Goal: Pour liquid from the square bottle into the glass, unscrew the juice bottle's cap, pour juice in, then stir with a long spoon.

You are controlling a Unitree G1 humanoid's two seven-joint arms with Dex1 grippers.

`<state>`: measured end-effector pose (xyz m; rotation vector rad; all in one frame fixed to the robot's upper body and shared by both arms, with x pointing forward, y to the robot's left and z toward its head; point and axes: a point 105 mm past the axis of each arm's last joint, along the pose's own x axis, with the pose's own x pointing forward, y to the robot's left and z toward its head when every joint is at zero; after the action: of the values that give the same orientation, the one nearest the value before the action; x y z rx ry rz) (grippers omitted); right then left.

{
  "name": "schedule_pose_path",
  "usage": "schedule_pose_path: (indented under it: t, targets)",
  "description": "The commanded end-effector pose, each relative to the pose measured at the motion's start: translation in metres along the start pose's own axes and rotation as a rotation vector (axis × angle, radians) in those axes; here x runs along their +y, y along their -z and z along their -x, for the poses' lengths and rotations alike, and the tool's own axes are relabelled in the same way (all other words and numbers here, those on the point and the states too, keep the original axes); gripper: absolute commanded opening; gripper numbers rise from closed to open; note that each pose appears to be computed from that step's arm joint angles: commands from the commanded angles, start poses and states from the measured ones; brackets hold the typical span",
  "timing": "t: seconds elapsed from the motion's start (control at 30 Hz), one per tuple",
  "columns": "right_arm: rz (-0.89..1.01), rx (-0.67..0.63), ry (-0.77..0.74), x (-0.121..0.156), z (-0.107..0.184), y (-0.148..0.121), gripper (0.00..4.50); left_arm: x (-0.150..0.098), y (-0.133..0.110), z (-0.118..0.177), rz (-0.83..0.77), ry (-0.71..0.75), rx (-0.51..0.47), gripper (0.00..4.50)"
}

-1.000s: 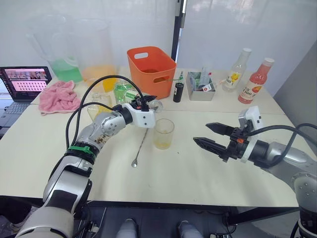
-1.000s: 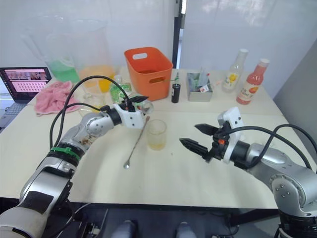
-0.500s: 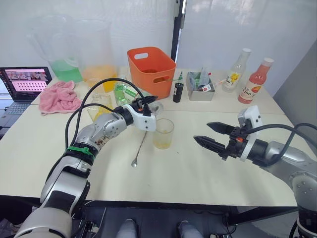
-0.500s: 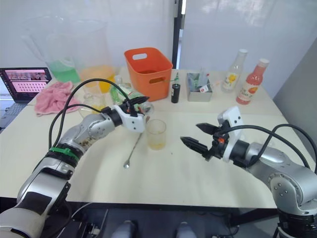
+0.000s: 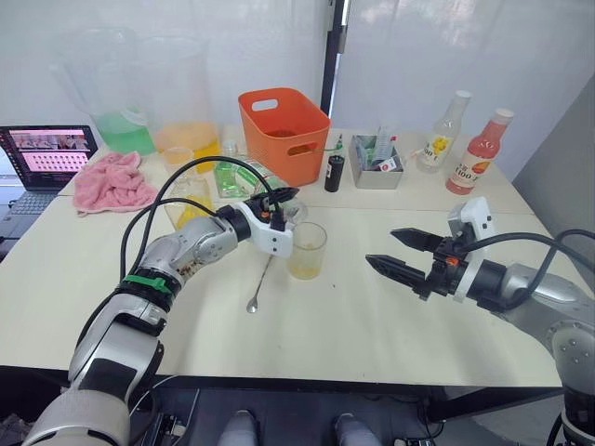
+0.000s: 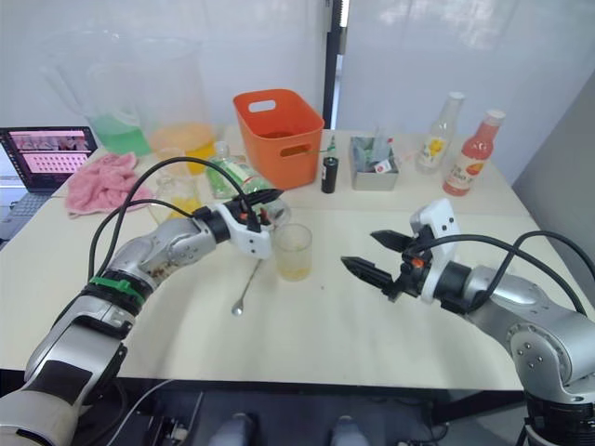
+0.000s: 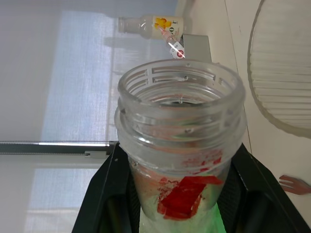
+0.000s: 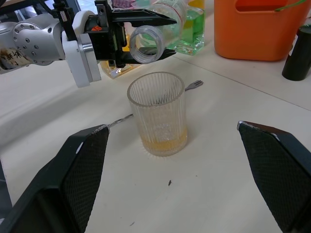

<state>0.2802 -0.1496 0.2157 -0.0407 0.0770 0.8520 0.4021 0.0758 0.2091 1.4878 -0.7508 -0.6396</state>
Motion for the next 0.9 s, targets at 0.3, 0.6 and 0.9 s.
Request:
schedule_pose_path:
  t: [0.3, 0.6, 0.9]
  targets:
    - [0.054, -0.068, 0.047, -0.0073, 0.0071, -0.0194, 4.46, 0.0161, -0.001, -0.0043, -0.104, -0.051, -0.001, 1.52]
    - [0.057, -0.072, 0.051, -0.0076, 0.0058, -0.0218, 4.46, 0.017, -0.0004, -0.0064, -0.111, -0.047, 0.006, 1.52]
    - [0.056, -0.073, 0.049, -0.0073, 0.0046, -0.0225, 4.46, 0.0185, -0.0017, -0.0092, -0.146, -0.048, 0.004, 1.52]
